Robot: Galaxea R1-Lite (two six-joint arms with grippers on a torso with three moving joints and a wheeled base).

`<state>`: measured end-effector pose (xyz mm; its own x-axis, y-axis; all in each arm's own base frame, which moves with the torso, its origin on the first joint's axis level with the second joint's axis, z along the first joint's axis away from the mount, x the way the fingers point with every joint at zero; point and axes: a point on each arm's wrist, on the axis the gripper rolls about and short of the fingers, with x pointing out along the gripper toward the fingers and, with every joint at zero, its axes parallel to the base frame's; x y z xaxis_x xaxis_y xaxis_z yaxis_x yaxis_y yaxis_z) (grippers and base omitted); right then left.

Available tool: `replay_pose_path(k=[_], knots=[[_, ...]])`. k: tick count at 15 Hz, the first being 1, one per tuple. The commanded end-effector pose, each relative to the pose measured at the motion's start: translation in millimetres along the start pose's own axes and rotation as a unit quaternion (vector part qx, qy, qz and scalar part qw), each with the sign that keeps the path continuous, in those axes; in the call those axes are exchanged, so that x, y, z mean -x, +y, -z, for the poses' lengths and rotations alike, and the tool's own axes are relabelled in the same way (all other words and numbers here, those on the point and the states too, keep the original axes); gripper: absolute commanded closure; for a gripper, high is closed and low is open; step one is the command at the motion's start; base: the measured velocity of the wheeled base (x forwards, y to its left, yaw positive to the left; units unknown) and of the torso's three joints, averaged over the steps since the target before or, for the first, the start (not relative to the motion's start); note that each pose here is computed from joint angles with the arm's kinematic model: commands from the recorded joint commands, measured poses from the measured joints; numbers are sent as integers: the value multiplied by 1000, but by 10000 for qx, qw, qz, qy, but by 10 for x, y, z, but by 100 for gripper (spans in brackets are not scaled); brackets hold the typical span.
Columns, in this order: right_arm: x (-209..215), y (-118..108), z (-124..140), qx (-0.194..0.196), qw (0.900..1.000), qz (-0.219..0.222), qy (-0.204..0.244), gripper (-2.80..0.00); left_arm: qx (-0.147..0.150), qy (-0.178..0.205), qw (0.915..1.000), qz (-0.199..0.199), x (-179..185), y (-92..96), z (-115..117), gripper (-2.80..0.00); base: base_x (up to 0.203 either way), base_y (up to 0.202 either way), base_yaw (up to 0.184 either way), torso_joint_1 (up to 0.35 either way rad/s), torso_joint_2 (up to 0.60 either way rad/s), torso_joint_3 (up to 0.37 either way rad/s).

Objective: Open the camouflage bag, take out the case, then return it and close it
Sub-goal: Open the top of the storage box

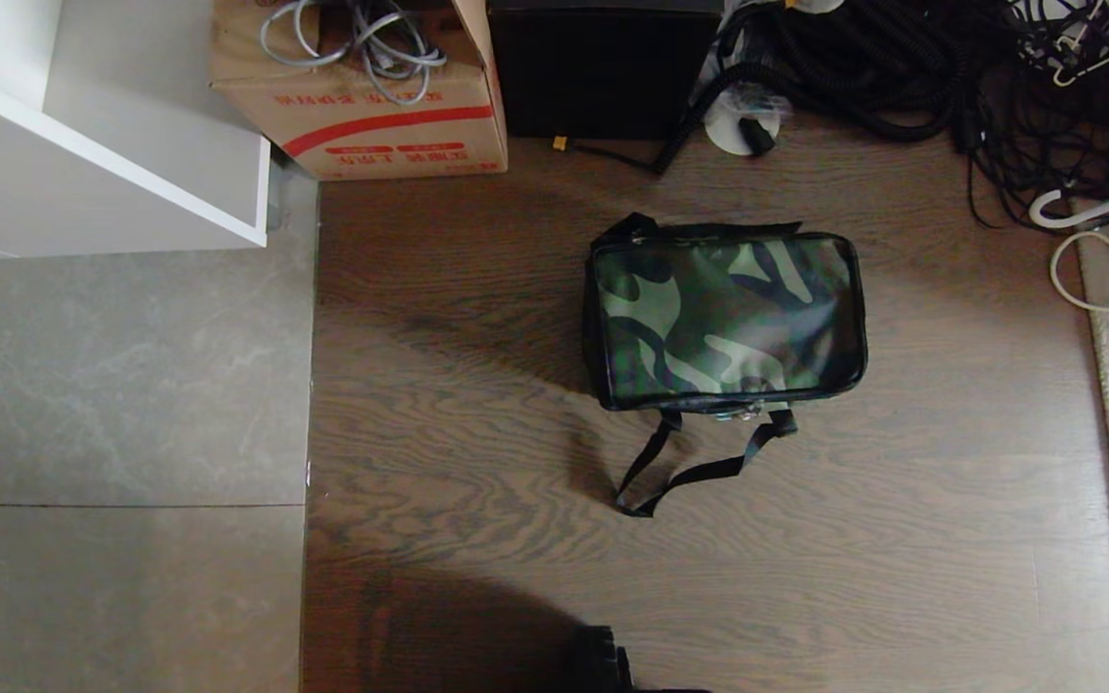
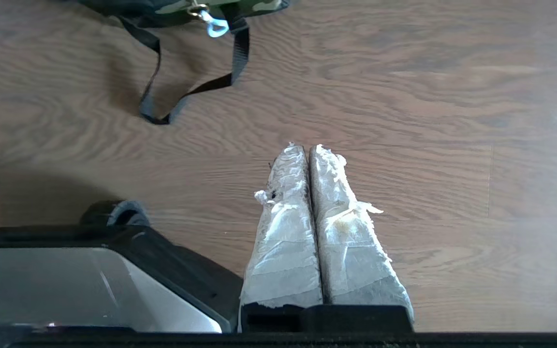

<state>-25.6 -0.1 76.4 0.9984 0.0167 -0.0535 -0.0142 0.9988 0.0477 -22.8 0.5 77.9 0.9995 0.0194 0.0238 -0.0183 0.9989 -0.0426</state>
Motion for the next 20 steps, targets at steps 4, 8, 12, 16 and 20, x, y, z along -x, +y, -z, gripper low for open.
replay_pose_path(k=[4, 8, 12, 16, 20], knots=[[0, 0, 1, 0, 10000, -8, 1, 0, 3, 42, 10000, -12, -6, 1, 25, 0, 0, 0, 0, 0, 0, 0], [0, 0, 2, 0, 10000, -2, 2, 0, 3, 42, 10000, -5, -6, 1, 25, 0, 0, 0, 0, 0, 0, 0], [-1, -1, 5, 0, 10000, -8, 9, 0, 3, 42, 10000, -5, -6, 1, 25, 0, 0, 0, 0, 0, 0, 0], [0, 0, 1, 0, 10000, -8, 1, 0, 3, 42, 10000, -5, -6, 1, 25, 0, 0, 0, 0, 0, 0, 0], [0, 0, 1, 0, 10000, -2, 1, 0, 3, 42, 10000, -5, -6, 1, 25, 0, 0, 0, 0, 0, 0, 0]])
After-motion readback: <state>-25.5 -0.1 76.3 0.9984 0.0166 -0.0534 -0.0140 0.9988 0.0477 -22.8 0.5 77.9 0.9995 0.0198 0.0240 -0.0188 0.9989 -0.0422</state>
